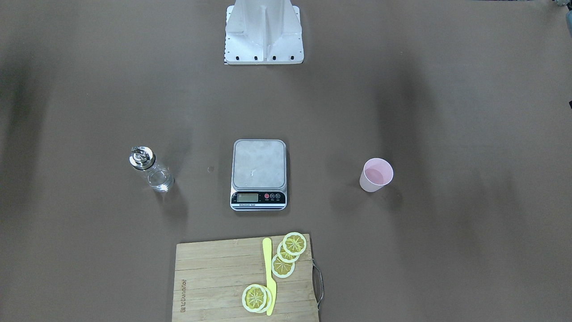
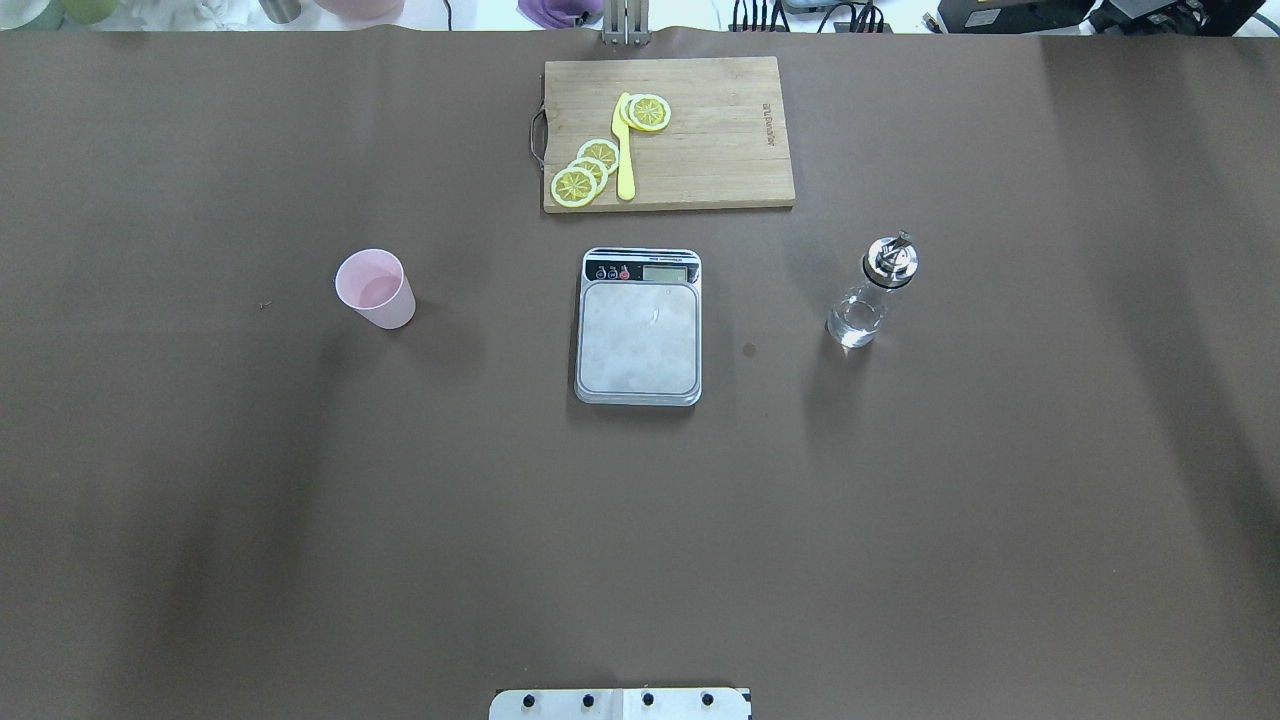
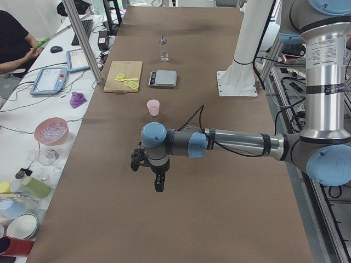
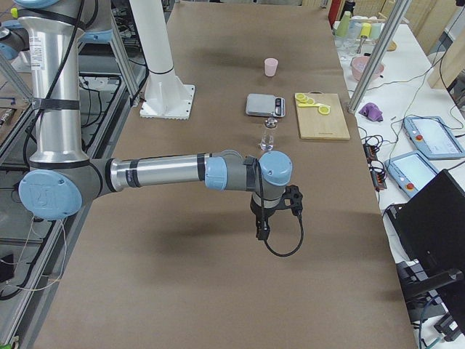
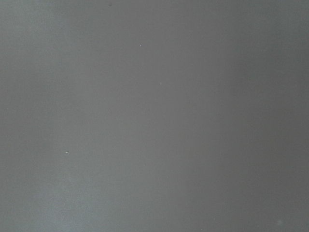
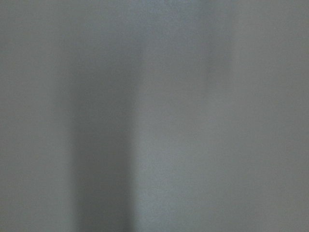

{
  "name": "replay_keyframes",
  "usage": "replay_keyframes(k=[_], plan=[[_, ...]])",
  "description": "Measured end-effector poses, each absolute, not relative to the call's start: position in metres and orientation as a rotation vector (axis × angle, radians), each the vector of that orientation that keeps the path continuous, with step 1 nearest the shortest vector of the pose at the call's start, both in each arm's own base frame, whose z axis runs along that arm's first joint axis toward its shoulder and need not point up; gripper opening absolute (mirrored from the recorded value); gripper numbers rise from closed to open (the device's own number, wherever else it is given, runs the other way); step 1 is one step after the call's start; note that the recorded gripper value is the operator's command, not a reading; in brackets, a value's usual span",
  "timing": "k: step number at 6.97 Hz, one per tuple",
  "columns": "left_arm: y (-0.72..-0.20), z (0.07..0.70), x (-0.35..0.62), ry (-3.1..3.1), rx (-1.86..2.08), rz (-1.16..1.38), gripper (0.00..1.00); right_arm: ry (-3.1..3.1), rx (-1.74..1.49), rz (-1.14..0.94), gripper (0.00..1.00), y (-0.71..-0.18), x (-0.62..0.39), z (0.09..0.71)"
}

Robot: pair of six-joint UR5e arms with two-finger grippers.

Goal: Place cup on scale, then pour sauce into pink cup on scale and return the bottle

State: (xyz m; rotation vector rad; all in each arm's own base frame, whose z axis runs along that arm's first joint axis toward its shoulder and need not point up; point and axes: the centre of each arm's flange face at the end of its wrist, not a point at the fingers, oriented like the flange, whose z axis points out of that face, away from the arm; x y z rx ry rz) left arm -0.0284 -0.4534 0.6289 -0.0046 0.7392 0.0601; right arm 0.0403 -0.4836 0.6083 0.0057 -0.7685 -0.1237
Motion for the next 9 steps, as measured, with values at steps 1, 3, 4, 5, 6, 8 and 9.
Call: replay_keyframes(k=[1,3,4,5,6,8,9], plan=[[-0.4533,0.6291,-0.0283,0.740,-0.005,0.060,0.99,-0.769,0.007,-0.124,1.00,-0.4837,0.0403,0.6077],[-0.4534,0.6274,-0.0281,0.743,-0.003,0.061,0.99,-0.771,0.008,-0.125,1.00,-0.4835,0.0402,0.6068],[-0.4538,0.6265,-0.0281,0.743,-0.001,0.062,0.99,-0.770,0.010,-0.125,1.00,-0.4835,0.0402,0.6063],[-0.4542,0.6253,-0.0281,0.743,0.002,0.062,0.99,-0.769,0.010,-0.126,1.00,-0.4835,0.0403,0.6059],[-0.4543,0.6248,-0.0280,0.743,0.003,0.062,0.99,-0.769,0.011,-0.126,1.00,-0.4837,0.0402,0.6053],[-0.4551,0.6245,-0.0280,0.744,0.003,0.062,0.99,-0.769,0.014,-0.126,1.00,-0.4845,0.0402,0.6038],[-0.4557,0.6239,-0.0278,0.745,0.004,0.062,0.99,-0.769,0.015,-0.126,1.00,-0.4848,0.0402,0.6034]])
